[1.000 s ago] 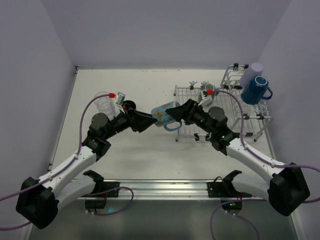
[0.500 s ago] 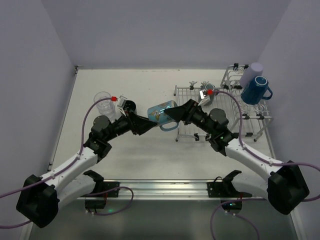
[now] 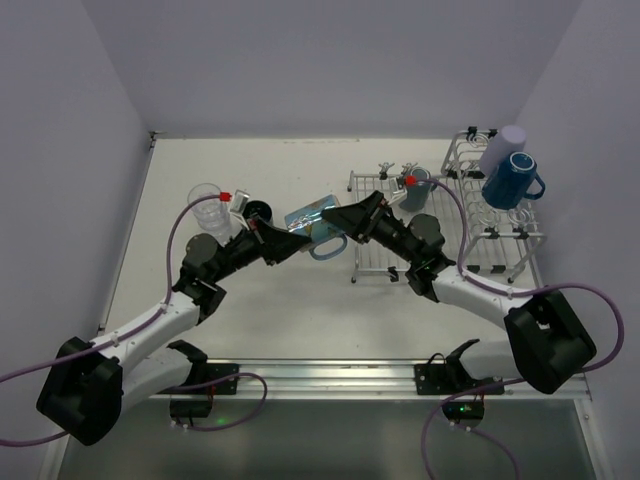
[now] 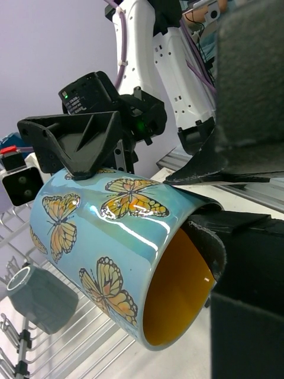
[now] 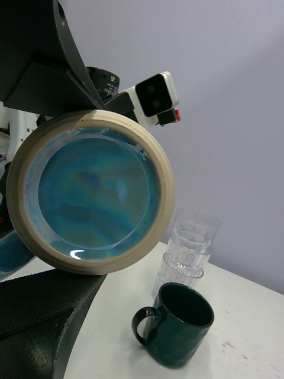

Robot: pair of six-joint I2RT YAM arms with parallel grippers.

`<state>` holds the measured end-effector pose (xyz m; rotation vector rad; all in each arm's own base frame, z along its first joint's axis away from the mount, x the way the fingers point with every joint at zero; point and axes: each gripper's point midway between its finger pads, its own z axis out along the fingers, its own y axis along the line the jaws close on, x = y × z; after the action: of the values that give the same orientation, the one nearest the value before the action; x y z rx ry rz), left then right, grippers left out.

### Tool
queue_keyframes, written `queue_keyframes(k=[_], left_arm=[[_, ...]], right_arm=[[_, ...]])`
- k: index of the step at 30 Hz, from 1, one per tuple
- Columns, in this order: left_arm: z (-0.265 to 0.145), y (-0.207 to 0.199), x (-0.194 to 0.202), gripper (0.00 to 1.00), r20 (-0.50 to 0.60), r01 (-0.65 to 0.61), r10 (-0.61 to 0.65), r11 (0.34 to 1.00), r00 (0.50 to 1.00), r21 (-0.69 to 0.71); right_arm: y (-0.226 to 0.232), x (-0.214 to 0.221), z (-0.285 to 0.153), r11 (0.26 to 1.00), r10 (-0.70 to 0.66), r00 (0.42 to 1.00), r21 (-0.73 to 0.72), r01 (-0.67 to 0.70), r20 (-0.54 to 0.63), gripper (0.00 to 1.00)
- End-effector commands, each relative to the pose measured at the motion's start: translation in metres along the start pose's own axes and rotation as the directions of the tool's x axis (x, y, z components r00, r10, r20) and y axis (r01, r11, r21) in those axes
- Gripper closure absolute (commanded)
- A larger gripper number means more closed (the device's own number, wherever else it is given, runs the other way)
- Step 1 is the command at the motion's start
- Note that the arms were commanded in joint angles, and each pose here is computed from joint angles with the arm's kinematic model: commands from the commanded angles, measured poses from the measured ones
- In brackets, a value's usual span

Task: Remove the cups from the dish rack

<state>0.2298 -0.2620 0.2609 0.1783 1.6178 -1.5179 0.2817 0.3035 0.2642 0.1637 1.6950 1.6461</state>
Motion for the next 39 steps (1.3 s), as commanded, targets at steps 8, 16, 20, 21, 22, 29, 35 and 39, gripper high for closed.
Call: queue_keyframes(k=[8, 16, 20, 21, 22, 29, 35, 39], left_arm=[[-0.009, -0.028, -0.026, 1.0, 0.081, -0.226, 0.224, 0.974, 0.971, 0.007], [-0.032, -0.046, -0.037, 1.0, 0.148, -0.296, 0.295, 0.955, 0.944, -0.014], [-0.032, -0.062, -0.038, 1.0, 0.15, -0.323, 0.313, 0.945, 0.938, 0.048], [-0.035, -0.074, -0.041, 1.0, 0.18, -0.349, 0.329, 0.933, 0.927, 0.089], [-0.037, -0.081, -0.038, 1.0, 0.177, -0.356, 0.332, 0.926, 0.927, 0.124], [-0.047, -0.104, -0.02, 1.0, 0.143, -0.332, 0.302, 0.901, 0.942, 0.28], [-0.059, -0.109, -0.001, 1.0, 0.095, -0.299, 0.283, 0.889, 0.954, 0.346], [-0.075, -0.134, -0.005, 1.0, 0.132, -0.33, 0.303, 0.857, 0.944, 0.395]], right_arm=[[0.018, 0.006, -0.007, 0.994, -0.041, 0.999, -0.104, 0.039, -0.021, 0.01], [0.005, -0.007, -0.014, 0.997, -0.038, 0.999, -0.075, 0.038, -0.011, 0.01], [0.003, -0.007, -0.012, 0.996, -0.043, 0.999, -0.074, 0.042, -0.018, 0.01], [0.004, -0.01, -0.012, 0.996, -0.045, 0.999, -0.075, 0.044, -0.014, 0.01], [0.005, -0.009, -0.012, 0.996, -0.048, 0.999, -0.082, 0.046, -0.021, 0.01], [0.047, -0.005, -0.008, 0.969, -0.109, 0.988, -0.232, 0.082, -0.107, 0.01], [0.068, -0.005, -0.013, 0.954, -0.156, 0.979, -0.275, 0.114, -0.133, 0.01], [0.091, 0.009, -0.02, 0.922, -0.224, 0.948, -0.365, 0.13, -0.227, 0.01]])
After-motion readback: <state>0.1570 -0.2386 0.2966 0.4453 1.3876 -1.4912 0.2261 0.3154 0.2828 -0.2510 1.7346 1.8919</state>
